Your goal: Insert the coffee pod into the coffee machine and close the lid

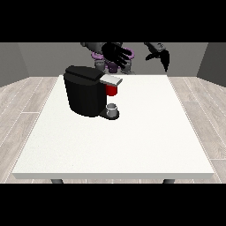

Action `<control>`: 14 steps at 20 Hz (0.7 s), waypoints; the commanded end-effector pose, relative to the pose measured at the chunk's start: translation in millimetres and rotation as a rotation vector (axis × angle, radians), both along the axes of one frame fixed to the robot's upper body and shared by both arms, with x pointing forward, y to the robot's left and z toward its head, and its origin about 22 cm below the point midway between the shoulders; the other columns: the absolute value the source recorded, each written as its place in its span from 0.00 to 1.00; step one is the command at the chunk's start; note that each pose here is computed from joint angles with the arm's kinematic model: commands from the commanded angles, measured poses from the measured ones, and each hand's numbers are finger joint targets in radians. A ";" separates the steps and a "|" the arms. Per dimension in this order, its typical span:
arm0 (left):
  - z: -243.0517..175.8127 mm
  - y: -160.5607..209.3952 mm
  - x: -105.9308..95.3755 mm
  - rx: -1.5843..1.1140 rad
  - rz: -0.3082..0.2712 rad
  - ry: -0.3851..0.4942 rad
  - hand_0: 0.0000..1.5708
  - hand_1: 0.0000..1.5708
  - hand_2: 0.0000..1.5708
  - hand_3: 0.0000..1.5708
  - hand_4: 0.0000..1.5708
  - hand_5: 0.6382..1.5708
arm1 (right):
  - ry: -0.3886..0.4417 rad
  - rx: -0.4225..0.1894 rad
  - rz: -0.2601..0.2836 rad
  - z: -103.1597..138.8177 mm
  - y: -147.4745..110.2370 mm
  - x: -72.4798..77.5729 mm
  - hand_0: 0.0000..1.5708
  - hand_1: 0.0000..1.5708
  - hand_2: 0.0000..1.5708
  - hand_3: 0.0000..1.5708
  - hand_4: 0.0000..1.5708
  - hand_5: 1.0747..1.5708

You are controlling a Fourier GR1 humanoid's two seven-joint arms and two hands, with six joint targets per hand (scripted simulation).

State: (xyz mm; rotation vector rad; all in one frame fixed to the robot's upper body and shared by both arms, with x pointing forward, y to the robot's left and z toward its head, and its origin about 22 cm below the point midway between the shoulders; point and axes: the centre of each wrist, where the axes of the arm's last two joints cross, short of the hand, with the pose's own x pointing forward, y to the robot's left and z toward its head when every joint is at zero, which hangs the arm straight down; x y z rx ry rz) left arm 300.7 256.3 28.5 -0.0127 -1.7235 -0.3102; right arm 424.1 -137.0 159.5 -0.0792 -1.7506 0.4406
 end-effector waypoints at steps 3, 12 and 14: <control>26.5 22.8 17.1 -0.006 0.013 -0.064 0.00 0.00 0.00 0.00 0.28 1.00 | -0.101 -0.068 0.009 32.9 18.8 5.2 0.00 0.00 0.00 0.00 0.19 1.00; 17.9 -0.8 6.6 -0.041 -0.085 -0.082 0.00 0.00 0.00 0.00 0.28 1.00 | -0.174 -0.100 -0.024 65.4 26.6 15.9 0.00 0.00 0.00 0.00 0.06 1.00; 26.8 -11.2 15.2 -0.025 -0.083 -0.104 0.00 0.00 0.00 0.00 0.23 1.00 | -0.215 -0.111 -0.015 98.5 29.5 17.3 0.00 0.00 0.00 0.00 0.03 1.00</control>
